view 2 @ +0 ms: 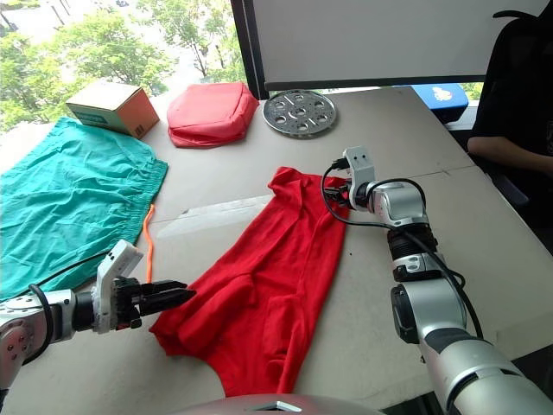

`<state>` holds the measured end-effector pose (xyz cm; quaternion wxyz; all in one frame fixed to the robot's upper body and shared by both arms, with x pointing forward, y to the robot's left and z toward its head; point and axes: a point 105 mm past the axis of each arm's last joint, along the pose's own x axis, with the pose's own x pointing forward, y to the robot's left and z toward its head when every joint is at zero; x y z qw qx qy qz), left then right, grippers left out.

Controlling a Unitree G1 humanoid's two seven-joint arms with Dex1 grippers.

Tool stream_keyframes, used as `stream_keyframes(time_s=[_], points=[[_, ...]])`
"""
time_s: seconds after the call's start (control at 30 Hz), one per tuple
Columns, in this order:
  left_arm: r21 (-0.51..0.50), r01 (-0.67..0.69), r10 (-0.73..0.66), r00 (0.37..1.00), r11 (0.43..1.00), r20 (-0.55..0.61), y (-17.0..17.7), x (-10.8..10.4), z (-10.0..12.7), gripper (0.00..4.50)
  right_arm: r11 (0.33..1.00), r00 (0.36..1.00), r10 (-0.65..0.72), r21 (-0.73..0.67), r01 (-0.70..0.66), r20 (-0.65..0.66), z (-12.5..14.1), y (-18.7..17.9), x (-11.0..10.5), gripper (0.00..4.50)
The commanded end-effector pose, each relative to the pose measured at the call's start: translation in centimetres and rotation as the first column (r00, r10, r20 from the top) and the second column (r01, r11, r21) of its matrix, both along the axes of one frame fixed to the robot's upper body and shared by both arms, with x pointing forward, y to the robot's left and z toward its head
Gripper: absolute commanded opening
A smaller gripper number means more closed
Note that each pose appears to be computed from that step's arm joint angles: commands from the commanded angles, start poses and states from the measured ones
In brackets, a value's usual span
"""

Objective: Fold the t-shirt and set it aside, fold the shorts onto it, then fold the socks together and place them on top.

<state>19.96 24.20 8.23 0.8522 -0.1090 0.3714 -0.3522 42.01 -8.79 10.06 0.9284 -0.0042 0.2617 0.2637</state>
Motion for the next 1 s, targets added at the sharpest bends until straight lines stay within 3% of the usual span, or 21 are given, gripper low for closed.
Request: stream_keyframes(time_s=[0.03,0.2,0.27,0.3,0.37,0.4,0.47,0.77,1.0], points=[[-0.025,0.004,-0.005,0.999,1.000,-0.048,0.1,-1.1,0.7,2.26,1.000,0.999,0.013,0.010,-0.013,0.053,1.7,0.2,0.5,3.22],[0.031,0.044,-0.040,0.992,0.999,-0.117,0.0,-2.7,-0.6,2.26,1.000,0.999,0.016,0.025,-0.017,0.042,1.3,0.9,0.6,3.22],[0.068,0.052,-0.044,0.991,0.996,-0.125,-0.2,-2.9,-1.4,2.34,0.999,1.000,0.000,0.032,-0.001,0.030,1.0,1.0,0.6,2.72],[0.082,0.044,-0.034,0.991,0.996,-0.127,-0.2,-2.9,-2.0,1.75,1.000,1.000,-0.003,0.026,0.002,0.025,0.7,1.0,0.6,2.42],[0.092,0.027,-0.015,0.991,0.995,-0.130,-0.3,-2.9,-2.6,1.22,1.000,1.000,-0.013,0.016,0.013,0.026,0.5,1.1,0.7,1.65],[0.082,0.003,0.007,0.992,0.997,-0.127,-0.3,-2.8,-2.7,0.60,1.000,0.999,-0.016,0.005,0.016,0.030,0.4,1.1,0.7,1.01],[0.047,-0.037,0.043,0.990,0.998,-0.132,-0.4,-2.7,-2.7,0.00,1.000,0.999,-0.016,-0.006,0.016,0.044,0.4,1.1,0.8,0.11],[-0.097,-0.225,0.206,0.963,0.970,-0.171,-1.4,-5.4,-1.6,0.00,0.994,0.978,-0.013,-0.099,0.035,0.208,2.9,1.4,3.2,0.04],[-0.162,-0.452,0.412,0.882,0.877,-0.229,-3.4,-9.6,-1.8,0.00,0.987,0.956,0.088,-0.156,-0.045,0.279,3.5,4.8,3.9,0.04]])
